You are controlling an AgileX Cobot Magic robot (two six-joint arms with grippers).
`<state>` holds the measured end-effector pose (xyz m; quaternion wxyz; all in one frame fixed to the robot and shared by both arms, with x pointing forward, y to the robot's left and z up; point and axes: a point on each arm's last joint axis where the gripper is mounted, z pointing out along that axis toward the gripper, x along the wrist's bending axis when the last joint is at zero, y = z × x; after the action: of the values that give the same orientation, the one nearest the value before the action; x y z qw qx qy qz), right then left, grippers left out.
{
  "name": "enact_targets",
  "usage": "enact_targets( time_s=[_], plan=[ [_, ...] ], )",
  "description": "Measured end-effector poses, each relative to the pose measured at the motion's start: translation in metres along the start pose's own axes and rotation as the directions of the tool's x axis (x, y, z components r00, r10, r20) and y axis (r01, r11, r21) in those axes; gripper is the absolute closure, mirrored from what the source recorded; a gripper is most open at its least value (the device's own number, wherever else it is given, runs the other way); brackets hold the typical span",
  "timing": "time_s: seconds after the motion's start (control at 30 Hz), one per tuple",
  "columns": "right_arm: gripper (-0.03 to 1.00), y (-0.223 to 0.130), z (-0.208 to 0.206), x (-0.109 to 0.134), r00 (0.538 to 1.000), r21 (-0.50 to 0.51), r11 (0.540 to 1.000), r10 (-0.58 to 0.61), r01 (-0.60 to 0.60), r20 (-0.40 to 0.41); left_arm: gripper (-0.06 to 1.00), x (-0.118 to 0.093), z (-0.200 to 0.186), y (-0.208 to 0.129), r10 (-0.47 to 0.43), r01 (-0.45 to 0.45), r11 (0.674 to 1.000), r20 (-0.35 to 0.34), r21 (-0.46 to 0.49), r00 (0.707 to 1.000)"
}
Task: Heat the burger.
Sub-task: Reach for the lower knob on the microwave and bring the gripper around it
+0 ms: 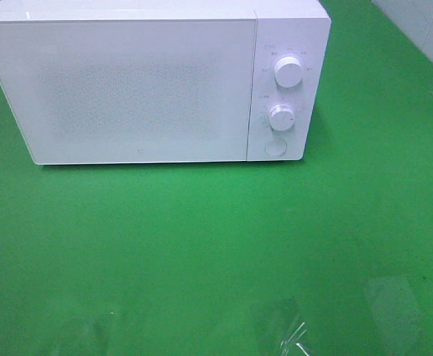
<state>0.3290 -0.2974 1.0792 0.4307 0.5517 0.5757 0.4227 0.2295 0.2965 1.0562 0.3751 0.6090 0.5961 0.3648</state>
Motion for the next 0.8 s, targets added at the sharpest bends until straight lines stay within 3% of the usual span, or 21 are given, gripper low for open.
enact_targets(
  time_s=[0.3,0.5,0.8],
  plan=[
    [0.22,0.001,0.037,0.002,0.999,0.044,0.998,0.036,-0.036,-0.008,-0.05,0.0,0.0,0.0,0.0,0.0,1.0,0.0,-0.001,1.0],
    [0.22,0.004,0.063,0.003,0.995,0.013,0.995,0.096,-0.096,-0.017,-0.05,0.0,0.0,0.0,0.0,0.0,1.0,0.0,-0.001,1.0],
    [0.22,-0.008,0.093,0.005,0.996,-0.006,0.996,0.088,-0.088,-0.032,-0.05,0.0,0.0,0.0,0.0,0.0,1.0,0.0,-0.001,1.0]
  ],
)
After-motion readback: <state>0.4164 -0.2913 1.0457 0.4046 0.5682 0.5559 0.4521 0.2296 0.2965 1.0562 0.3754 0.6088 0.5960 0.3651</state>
